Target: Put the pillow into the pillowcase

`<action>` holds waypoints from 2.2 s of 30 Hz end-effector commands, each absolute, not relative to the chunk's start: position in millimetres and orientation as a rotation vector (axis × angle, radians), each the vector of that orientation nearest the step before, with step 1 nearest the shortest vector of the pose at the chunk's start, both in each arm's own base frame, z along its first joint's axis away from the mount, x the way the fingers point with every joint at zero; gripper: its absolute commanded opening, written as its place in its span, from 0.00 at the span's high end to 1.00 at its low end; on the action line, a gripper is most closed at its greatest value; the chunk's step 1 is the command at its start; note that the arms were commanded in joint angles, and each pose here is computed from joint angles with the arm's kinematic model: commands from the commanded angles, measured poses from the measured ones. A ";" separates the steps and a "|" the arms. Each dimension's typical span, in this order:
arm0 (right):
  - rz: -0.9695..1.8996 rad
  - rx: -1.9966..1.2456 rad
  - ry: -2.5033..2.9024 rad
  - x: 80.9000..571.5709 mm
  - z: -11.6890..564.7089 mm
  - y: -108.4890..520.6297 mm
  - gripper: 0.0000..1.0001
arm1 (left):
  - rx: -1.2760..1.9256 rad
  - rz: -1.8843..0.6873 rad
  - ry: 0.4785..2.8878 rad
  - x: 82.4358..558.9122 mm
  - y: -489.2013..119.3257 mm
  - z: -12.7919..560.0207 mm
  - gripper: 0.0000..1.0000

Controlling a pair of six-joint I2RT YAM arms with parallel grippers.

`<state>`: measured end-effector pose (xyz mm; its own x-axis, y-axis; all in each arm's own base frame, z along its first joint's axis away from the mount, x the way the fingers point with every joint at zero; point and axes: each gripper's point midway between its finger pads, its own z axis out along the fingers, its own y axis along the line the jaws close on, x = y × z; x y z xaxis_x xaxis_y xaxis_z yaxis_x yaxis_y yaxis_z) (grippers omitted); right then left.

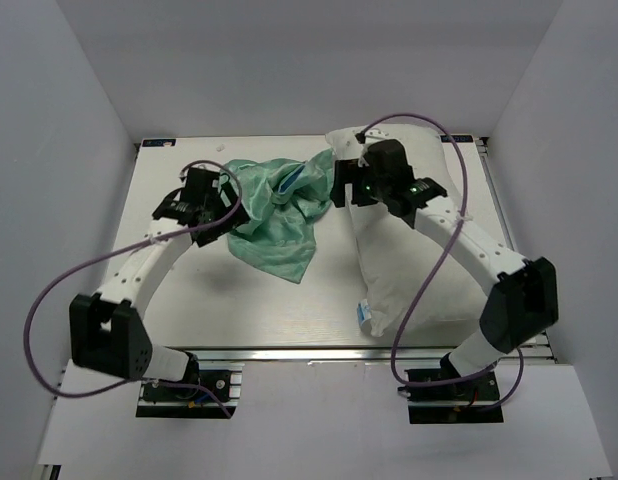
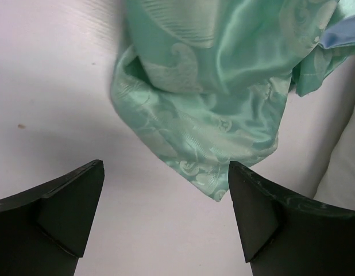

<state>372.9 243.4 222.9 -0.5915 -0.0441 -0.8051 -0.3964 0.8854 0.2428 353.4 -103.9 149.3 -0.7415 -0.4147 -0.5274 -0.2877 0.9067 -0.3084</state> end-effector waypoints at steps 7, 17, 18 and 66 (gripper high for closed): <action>0.288 -0.428 2.109 449.8 218.8 285.1 0.11 | -0.739 -0.321 2.437 322.3 -99.0 103.6 0.02; 0.261 -0.933 1.889 494.9 172.8 335.9 0.14 | -0.763 -0.288 2.471 376.8 -109.9 65.8 0.02; 0.261 -0.932 1.882 499.3 173.6 338.8 0.16 | -0.763 -0.299 2.466 382.3 -110.8 63.7 0.04; 0.460 -0.415 0.996 219.8 676.0 153.3 1.00 | -0.057 -0.699 0.902 141.7 -64.7 684.1 1.00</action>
